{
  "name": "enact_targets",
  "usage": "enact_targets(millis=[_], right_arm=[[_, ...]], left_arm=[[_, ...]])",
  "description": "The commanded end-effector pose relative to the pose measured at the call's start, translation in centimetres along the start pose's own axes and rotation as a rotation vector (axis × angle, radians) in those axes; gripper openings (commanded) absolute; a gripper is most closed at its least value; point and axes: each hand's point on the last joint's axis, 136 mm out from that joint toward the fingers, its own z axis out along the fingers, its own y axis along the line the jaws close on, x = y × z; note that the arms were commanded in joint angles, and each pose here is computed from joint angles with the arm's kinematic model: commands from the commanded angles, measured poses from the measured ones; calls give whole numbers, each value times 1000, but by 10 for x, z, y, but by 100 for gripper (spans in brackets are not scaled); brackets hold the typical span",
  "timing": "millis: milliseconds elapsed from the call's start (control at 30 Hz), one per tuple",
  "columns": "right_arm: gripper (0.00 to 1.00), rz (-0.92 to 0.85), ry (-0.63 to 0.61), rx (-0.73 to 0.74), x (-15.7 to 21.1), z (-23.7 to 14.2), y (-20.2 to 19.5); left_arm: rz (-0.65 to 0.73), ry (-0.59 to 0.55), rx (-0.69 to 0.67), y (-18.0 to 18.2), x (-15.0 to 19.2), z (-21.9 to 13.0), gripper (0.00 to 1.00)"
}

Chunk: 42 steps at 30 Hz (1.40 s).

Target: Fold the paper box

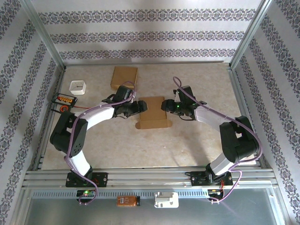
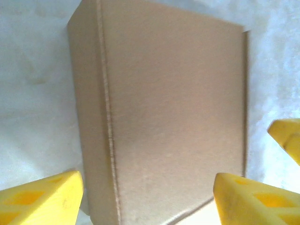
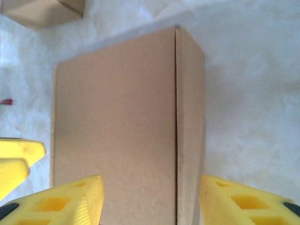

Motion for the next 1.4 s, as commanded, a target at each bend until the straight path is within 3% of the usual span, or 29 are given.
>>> enact_targets(millis=[0,200,467,633,967,1367], right_arm=[[52,33,-17,-15,-13,3,-2],[39,82,11,-41,-7,16,-16],[35,162,84,-99,20,34,-24],[21,182,100,-77,32,40,-38],[17,260,116,-188,36,34,-48],[16,296,137,-219,41,37,-62]], left_arm=[[17,-81,28,-14,-21,-19,78],[6,-92,15,-3,-19,-23,83],[-50,-68,57,0,-15,-9,87],[-76,-65,99,-3,-15,-3,88],[-204,-59,216,6,-19,4,91],[-230,-34,363,-7,-19,22,95]])
